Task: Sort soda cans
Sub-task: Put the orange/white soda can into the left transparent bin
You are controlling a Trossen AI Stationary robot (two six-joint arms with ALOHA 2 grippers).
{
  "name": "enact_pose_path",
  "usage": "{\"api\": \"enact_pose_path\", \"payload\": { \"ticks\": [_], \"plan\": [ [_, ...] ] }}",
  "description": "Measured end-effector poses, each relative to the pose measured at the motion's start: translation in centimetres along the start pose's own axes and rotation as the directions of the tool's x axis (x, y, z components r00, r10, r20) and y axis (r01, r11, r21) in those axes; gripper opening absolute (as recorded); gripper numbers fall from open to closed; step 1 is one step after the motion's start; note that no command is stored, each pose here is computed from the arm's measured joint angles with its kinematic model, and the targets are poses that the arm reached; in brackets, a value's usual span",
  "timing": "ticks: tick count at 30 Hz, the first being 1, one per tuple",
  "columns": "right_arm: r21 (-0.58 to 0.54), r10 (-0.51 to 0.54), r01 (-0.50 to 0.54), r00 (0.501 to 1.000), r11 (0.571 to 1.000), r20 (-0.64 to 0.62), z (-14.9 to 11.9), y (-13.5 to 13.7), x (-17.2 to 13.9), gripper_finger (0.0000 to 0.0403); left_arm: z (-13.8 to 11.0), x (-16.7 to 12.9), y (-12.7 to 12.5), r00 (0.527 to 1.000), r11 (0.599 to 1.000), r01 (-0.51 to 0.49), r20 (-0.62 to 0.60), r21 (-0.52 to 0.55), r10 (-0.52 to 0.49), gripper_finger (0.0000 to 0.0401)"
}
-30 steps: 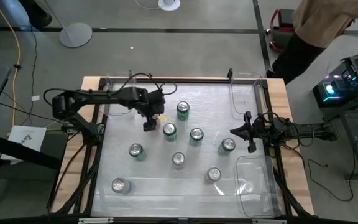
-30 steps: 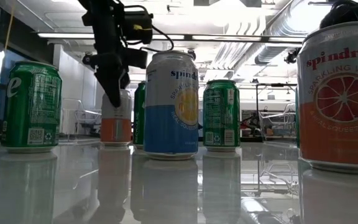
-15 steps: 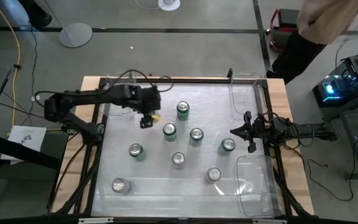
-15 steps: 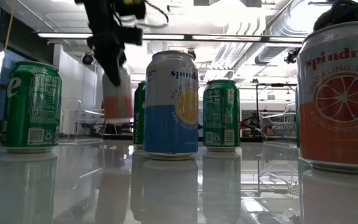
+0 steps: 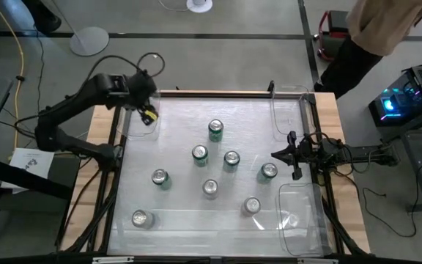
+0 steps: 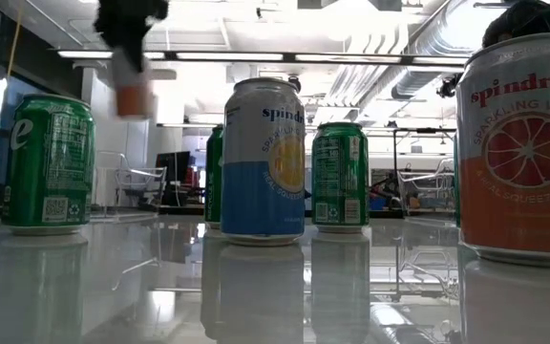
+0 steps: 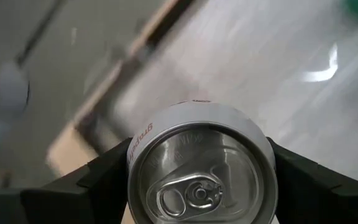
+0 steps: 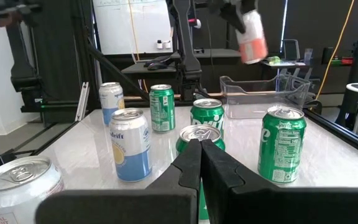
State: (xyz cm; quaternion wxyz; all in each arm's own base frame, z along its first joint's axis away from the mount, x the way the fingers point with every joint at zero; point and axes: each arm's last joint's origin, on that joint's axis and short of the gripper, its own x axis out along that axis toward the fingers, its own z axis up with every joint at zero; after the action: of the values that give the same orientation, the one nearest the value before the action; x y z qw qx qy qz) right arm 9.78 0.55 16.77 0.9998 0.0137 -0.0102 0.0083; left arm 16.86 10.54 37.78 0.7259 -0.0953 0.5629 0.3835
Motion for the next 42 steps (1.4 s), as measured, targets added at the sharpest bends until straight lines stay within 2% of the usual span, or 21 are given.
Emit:
{"api": "enact_pose_path", "payload": {
  "ticks": [6, 9, 13, 21, 32, 37, 42],
  "plan": [
    [0.000, 0.000, 0.000, 1.000, 1.000, 0.000, 0.0, 0.0, 0.0, 0.0000, -0.4, 4.1, 1.8, 0.986, 0.987, 0.066, -0.144, -0.143, -0.087, 0.0289],
    [0.000, 0.000, 0.000, 1.000, 1.000, 0.000, 0.0, 0.0, 0.0, 0.0000, -0.6, 6.2, 2.4, 0.980, 0.968, 0.089, -0.155, -0.233, -0.127, 0.0289],
    [0.000, 0.000, 0.000, 1.000, 1.000, 0.000, 0.0, 0.0, 0.0, 0.0000, -1.9, 8.7, 2.3, 0.958, 0.959, 0.092, -0.239, -0.268, -0.159, 0.0289],
    [0.000, 0.000, 0.000, 1.000, 1.000, 0.000, 0.0, 0.0, 0.0, 0.0000, -3.2, 12.4, 1.1, 0.948, 0.943, 0.111, -0.251, -0.315, -0.195, 0.0289],
    [0.000, 0.000, 0.000, 1.000, 1.000, 0.000, 0.0, 0.0, 0.0, 0.0000, -3.8, 14.2, 0.5, 0.949, 0.898, 0.094, -0.232, -0.430, -0.211, 0.0299],
    [0.000, 0.000, 0.000, 1.000, 1.000, 0.000, 0.0, 0.0, 0.0, 0.0000, -3.8, 14.3, 0.4, 0.950, 0.888, 0.089, -0.230, -0.451, -0.212, 0.0301],
    [0.000, 0.000, 0.000, 1.000, 1.000, 0.000, 0.0, 0.0, 0.0, 0.0000, -3.8, 14.2, 0.3, 0.941, 0.883, 0.127, -0.226, -0.452, -0.252, 0.0303]
  ]
}}
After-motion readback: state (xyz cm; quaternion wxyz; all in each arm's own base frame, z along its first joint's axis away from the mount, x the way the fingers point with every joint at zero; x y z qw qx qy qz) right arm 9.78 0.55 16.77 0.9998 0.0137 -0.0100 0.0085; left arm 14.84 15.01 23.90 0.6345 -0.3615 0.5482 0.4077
